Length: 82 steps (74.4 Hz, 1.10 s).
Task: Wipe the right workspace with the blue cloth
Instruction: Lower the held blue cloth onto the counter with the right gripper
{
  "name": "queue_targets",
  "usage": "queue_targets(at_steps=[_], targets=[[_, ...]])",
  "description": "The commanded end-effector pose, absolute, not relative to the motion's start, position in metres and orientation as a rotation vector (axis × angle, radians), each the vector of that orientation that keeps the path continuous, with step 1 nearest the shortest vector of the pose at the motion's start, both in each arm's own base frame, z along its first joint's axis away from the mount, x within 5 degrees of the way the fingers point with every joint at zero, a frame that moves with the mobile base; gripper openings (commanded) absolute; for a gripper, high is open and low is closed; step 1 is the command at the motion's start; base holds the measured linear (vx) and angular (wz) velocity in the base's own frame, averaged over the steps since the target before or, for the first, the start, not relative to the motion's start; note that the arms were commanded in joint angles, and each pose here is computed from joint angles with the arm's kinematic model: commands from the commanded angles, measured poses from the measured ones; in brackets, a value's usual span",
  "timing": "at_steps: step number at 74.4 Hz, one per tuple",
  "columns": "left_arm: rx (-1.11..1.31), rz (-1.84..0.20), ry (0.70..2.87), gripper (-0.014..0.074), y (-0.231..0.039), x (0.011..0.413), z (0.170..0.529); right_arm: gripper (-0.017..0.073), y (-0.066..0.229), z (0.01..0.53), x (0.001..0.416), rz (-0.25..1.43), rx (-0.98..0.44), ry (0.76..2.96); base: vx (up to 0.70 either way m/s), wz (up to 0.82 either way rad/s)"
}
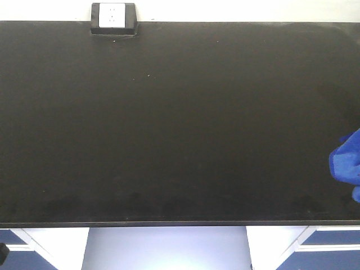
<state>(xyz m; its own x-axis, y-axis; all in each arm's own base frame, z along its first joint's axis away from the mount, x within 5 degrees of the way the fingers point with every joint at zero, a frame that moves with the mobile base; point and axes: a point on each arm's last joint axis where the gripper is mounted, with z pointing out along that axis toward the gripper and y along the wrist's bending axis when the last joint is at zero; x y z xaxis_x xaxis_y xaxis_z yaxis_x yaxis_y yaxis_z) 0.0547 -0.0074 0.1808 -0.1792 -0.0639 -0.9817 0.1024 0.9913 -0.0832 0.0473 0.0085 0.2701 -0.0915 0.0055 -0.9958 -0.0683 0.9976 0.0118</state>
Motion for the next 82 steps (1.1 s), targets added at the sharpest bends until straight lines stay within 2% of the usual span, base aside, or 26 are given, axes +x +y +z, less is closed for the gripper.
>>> queue_targets(at_steps=[1, 24, 39, 52, 66, 82], targets=[[0.018, -0.152, 1.629, -0.0006, -0.007, 0.054, 0.197, -0.0004, 0.006, 0.286, 0.048, 0.042, -0.023, 1.567, 0.0, 0.0], [0.018, -0.152, 1.629, -0.0006, -0.007, 0.054, 0.197, -0.0004, 0.006, 0.286, 0.048, 0.043, -0.023, 1.567, 0.0, 0.0], [0.018, -0.152, 1.629, -0.0006, -0.007, 0.054, 0.197, -0.0004, 0.008, 0.287, 0.047, 0.111, 0.019, 1.557, 0.0, 0.0], [0.018, -0.152, 1.629, -0.0006, -0.007, 0.054, 0.197, -0.0004, 0.006, 0.291, 0.059, 0.077, 0.002, 1.586, 0.0, 0.0], [0.018, -0.152, 1.629, -0.0006, -0.007, 0.054, 0.197, -0.0004, 0.006, 0.319, 0.11, 0.075, -0.052, 1.825, 0.0, 0.0], [0.018, -0.152, 1.629, -0.0006, -0.007, 0.054, 0.197, -0.0004, 0.005, 0.317, 0.205, 0.103, -0.16, 2.181, 0.0, 0.0]])
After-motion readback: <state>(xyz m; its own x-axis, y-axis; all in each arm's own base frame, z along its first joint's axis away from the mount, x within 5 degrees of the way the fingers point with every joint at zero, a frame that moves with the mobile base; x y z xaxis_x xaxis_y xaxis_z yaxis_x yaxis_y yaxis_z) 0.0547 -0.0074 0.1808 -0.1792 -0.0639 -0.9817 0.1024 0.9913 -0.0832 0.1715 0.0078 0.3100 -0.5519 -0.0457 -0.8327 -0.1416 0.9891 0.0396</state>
